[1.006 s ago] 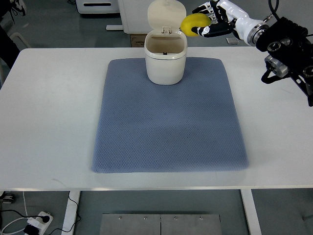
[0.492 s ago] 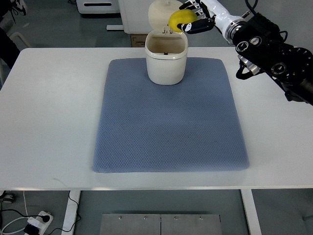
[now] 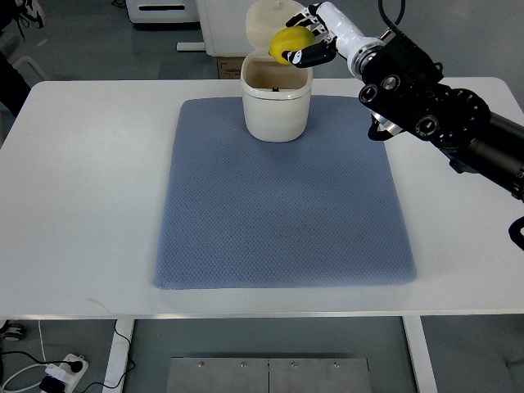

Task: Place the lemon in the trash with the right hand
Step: 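Lift the lemon and carry it with the right hand over the bin opening, then open the right hand to drop the lemon into the white bin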

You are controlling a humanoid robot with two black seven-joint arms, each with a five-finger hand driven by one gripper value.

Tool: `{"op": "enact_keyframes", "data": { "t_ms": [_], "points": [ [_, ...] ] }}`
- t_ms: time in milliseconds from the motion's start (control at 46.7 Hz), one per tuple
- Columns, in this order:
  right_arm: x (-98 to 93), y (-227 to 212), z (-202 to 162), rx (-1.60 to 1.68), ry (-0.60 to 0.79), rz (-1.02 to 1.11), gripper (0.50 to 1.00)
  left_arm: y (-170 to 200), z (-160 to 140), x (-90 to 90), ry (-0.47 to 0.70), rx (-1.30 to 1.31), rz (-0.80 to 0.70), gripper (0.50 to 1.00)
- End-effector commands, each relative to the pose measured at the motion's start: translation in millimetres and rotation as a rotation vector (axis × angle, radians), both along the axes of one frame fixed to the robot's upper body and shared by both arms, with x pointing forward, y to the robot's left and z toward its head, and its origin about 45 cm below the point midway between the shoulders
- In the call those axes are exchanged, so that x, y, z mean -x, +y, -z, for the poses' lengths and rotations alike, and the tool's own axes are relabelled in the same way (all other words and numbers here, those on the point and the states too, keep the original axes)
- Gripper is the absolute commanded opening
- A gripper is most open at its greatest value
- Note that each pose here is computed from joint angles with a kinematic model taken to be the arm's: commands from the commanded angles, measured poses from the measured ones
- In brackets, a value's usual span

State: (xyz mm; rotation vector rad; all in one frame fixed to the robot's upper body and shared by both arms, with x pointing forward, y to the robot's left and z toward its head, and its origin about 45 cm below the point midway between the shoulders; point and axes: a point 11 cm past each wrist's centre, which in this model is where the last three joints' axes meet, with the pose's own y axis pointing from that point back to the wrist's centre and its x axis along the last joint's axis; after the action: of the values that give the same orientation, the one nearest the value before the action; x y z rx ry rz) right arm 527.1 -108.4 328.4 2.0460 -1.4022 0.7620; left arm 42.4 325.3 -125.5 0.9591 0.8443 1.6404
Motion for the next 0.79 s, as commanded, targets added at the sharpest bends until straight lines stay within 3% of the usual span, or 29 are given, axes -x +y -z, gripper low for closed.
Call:
{"op": "enact_keyframes", "data": {
  "t_ms": [0, 621, 642, 706, 770],
  "points": [
    [-0.9, -2, 3, 0.016, 0.001, 0.008, 0.5, 0, 0, 0.0, 0.0, -0.001, 0.0, 1.0],
    [0.8, -1, 17, 0.04, 0.012, 0.017, 0.5, 0, 0, 0.0, 0.0, -0.001, 0.0, 1.0],
    [0.6, -1, 16, 0.036, 0.012, 0.018, 0.518, 0, 0, 0.0, 0.0, 0.001, 0.0, 1.0],
    [0.6, -1, 16, 0.027, 0.017, 0.021, 0.689, 0, 0, 0.0, 0.0, 0.001, 0.0, 1.0],
    [1.0, -1, 17, 0.019, 0.024, 0.021, 0.805, 0, 0, 0.0, 0.0, -0.001, 0.0, 1.0]
  ]
}}
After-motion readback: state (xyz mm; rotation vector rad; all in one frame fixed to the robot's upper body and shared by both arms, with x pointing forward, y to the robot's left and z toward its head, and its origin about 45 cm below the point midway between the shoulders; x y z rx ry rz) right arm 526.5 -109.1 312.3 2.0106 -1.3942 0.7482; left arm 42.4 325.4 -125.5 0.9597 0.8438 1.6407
